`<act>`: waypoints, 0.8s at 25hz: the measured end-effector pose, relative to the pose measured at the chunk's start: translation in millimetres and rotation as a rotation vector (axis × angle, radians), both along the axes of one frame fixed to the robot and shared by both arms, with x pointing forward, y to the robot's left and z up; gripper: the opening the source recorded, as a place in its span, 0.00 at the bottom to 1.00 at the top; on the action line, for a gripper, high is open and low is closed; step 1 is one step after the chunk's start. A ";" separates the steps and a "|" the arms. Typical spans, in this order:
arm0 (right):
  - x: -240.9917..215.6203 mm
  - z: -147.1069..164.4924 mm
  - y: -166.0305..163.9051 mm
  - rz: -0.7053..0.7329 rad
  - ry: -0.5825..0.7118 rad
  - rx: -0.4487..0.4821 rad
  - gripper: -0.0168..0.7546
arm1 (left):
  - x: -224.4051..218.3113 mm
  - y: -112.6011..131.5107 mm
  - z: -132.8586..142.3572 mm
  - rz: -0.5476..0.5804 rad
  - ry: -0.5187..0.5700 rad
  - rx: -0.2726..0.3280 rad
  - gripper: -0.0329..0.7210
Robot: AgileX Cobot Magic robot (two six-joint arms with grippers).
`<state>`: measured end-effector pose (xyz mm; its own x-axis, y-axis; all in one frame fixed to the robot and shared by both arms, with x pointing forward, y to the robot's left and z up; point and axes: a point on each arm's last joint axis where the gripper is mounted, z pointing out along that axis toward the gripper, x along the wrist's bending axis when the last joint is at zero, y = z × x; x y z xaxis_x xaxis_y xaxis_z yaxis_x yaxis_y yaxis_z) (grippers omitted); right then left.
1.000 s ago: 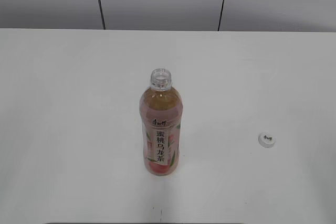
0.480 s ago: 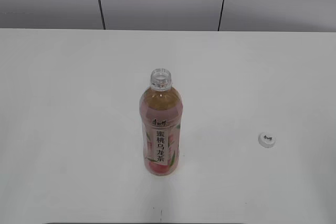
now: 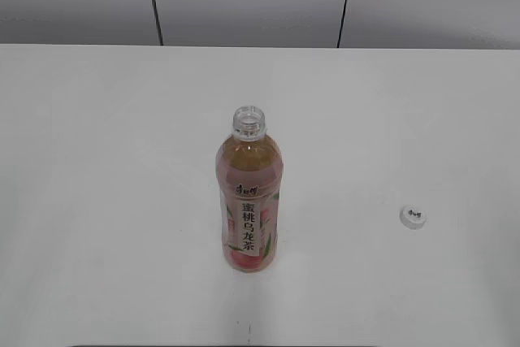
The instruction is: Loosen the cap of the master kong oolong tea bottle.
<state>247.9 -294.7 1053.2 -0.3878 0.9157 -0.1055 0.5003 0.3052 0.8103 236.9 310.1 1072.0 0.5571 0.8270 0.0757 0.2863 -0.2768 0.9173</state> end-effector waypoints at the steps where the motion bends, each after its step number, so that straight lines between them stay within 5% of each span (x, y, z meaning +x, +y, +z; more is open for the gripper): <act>1: 0.0 0.0 0.0 0.000 0.000 0.000 0.70 | 0.3 0.0 -0.1 0.001 -0.002 0.001 0.79; 20: -0.5 0.0 -0.2 0.000 -0.003 0.000 0.70 | 0.6 0.0 -0.8 0.013 -0.002 0.005 0.79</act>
<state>247.5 -295.0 1053.2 -0.3870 0.9159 -0.1066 0.4976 0.3048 0.8121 237.5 310.0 1071.2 0.5459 0.8339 0.0808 0.2879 -0.2773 0.9166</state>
